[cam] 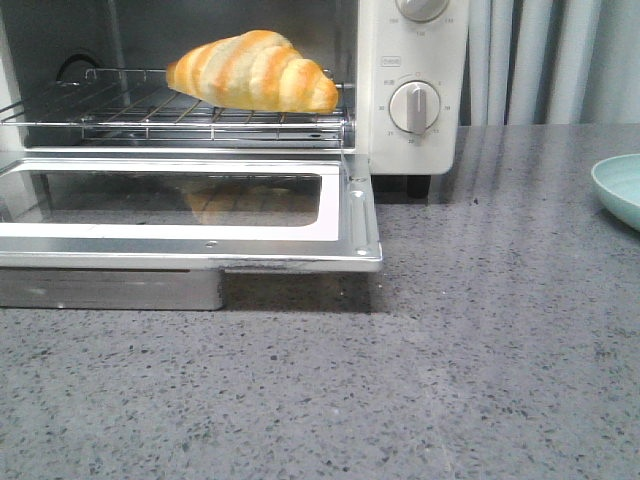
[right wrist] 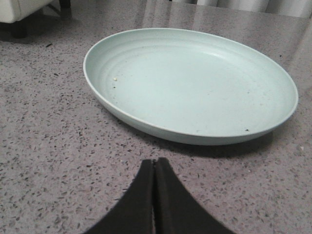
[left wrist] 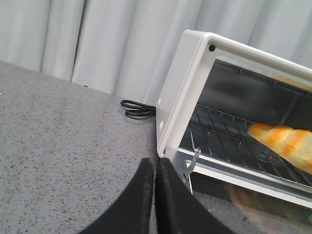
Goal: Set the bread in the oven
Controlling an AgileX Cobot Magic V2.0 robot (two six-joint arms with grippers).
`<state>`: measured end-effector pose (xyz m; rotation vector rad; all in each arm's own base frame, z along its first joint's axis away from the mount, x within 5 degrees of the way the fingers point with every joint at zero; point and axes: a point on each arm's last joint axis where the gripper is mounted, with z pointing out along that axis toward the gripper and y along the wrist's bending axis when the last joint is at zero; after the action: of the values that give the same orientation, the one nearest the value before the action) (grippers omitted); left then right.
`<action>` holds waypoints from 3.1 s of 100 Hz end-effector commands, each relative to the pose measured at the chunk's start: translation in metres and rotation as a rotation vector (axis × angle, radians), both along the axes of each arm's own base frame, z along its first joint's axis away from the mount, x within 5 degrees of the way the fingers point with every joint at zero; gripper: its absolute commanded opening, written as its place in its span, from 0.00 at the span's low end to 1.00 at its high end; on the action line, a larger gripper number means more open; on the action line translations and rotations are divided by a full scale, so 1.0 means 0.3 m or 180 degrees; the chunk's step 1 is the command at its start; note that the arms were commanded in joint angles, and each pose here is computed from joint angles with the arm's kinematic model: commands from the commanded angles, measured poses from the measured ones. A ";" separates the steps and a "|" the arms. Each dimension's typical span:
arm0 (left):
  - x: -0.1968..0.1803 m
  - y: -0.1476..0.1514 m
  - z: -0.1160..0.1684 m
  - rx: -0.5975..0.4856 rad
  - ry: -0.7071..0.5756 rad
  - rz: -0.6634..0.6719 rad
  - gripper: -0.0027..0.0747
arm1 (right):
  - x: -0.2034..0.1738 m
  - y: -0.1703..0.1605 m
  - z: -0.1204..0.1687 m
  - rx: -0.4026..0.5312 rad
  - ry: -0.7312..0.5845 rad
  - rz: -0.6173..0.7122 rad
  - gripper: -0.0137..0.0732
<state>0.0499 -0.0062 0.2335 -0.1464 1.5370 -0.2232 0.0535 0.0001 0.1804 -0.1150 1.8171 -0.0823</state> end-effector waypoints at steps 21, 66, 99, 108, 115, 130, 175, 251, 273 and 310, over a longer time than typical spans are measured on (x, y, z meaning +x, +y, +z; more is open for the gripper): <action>-0.020 0.008 0.053 -0.0076 -0.0367 0.0069 0.01 | -0.001 -0.001 -0.005 -0.0042 -0.0095 -0.0017 0.07; -0.020 0.008 0.053 -0.0076 -0.0367 0.0069 0.01 | -0.001 -0.001 -0.005 -0.0042 -0.0095 -0.0017 0.07; -0.020 0.008 0.053 -0.0076 -0.0367 0.0069 0.01 | -0.001 -0.001 -0.005 -0.0042 -0.0095 -0.0017 0.07; -0.012 0.012 0.025 0.0340 -0.0274 0.0143 0.01 | -0.001 -0.001 -0.005 -0.0042 -0.0095 -0.0017 0.07; -0.006 0.016 0.001 0.0577 -0.0196 0.0194 0.01 | -0.001 -0.001 -0.005 -0.0042 -0.0095 -0.0017 0.07; 0.007 0.022 -0.061 0.0571 -0.0022 0.0237 0.01 | -0.001 -0.001 -0.005 -0.0042 -0.0095 -0.0017 0.07; 0.013 0.024 -0.166 0.0855 0.0581 0.0104 0.01 | -0.001 -0.001 -0.005 -0.0042 -0.0095 -0.0017 0.07; 0.012 0.023 -0.173 0.0922 0.0654 0.0067 0.01 | -0.001 -0.001 -0.005 -0.0042 -0.0095 -0.0017 0.07; 0.012 0.023 -0.173 0.0922 0.0654 0.0067 0.01 | -0.001 -0.001 -0.005 -0.0042 -0.0095 -0.0017 0.07; 0.012 0.023 -0.173 0.0922 0.0654 0.0067 0.01 | -0.001 -0.001 -0.005 -0.0042 -0.0095 -0.0017 0.07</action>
<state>0.0533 0.0016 0.1827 0.0434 1.8193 0.0472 0.0535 -0.0003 0.1803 -0.1180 1.8188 -0.0929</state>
